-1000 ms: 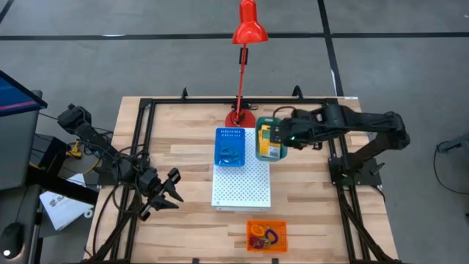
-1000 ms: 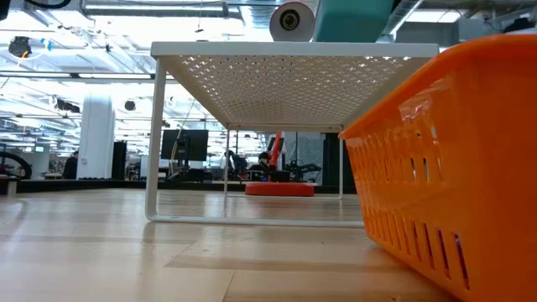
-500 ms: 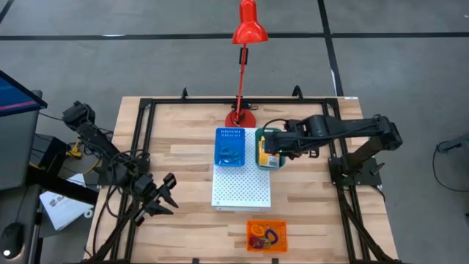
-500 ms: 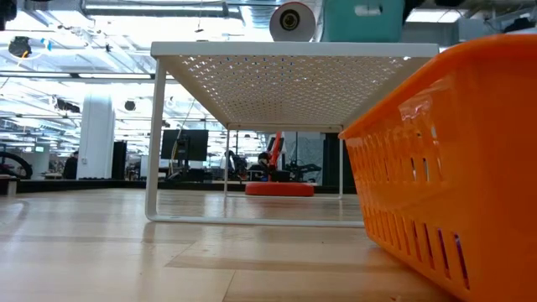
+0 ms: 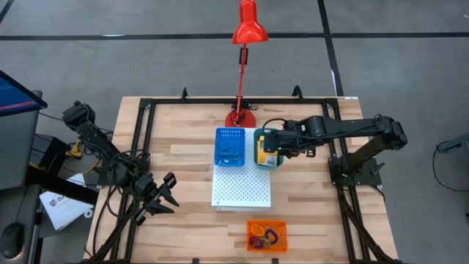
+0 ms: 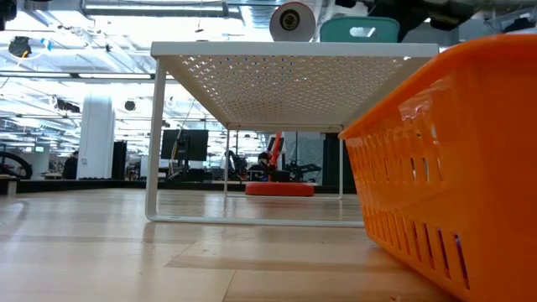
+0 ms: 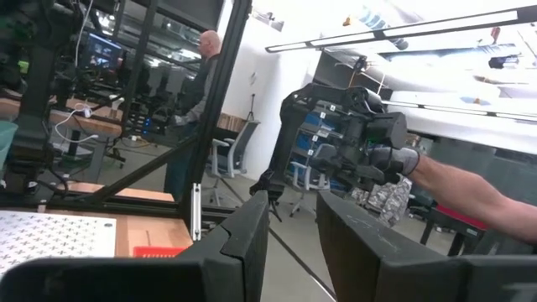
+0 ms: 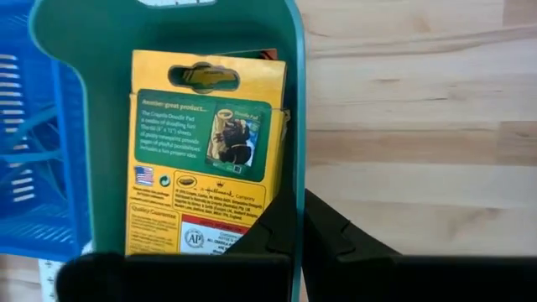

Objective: Pick & Place Office Desk Supplies
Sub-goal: Put the green bin on the shelf

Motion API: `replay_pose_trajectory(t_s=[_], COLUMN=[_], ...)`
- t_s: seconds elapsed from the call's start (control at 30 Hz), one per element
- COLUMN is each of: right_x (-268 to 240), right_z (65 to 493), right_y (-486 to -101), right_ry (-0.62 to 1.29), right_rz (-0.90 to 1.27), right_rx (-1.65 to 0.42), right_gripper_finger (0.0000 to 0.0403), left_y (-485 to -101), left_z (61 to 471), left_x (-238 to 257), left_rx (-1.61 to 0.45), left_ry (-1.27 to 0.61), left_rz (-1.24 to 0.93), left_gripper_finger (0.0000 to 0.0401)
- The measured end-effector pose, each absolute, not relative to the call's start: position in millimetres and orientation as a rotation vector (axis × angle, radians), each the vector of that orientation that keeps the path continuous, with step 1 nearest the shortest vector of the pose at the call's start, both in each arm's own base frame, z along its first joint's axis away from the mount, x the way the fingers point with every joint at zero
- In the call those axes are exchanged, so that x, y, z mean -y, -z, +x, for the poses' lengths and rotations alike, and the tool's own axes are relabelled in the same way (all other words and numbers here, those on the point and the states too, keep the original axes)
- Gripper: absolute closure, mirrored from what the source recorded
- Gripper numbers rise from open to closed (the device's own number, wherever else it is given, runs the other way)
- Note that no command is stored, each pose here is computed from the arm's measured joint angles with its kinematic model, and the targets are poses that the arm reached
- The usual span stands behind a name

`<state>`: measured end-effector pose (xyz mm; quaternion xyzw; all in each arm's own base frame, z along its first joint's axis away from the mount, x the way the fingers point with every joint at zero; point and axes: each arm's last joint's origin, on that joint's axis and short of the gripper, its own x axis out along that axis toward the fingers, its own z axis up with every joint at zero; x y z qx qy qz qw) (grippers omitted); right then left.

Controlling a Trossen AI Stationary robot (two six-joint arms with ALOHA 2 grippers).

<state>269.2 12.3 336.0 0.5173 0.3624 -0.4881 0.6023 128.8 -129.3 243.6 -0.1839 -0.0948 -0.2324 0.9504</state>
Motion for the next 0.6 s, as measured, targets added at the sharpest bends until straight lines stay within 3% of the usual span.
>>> replay_pose_trajectory(t_s=[0.6], right_x=[6], right_z=[292], right_y=[-318], right_ry=[1.126], right_rz=[1.229], right_rx=[-0.863], right_gripper_finger=[0.0403], left_y=[-244], left_z=[129], left_x=[129], left_rx=[0.192], left_ry=[0.469], left_rz=[-0.374], left_gripper_finger=[0.0303])
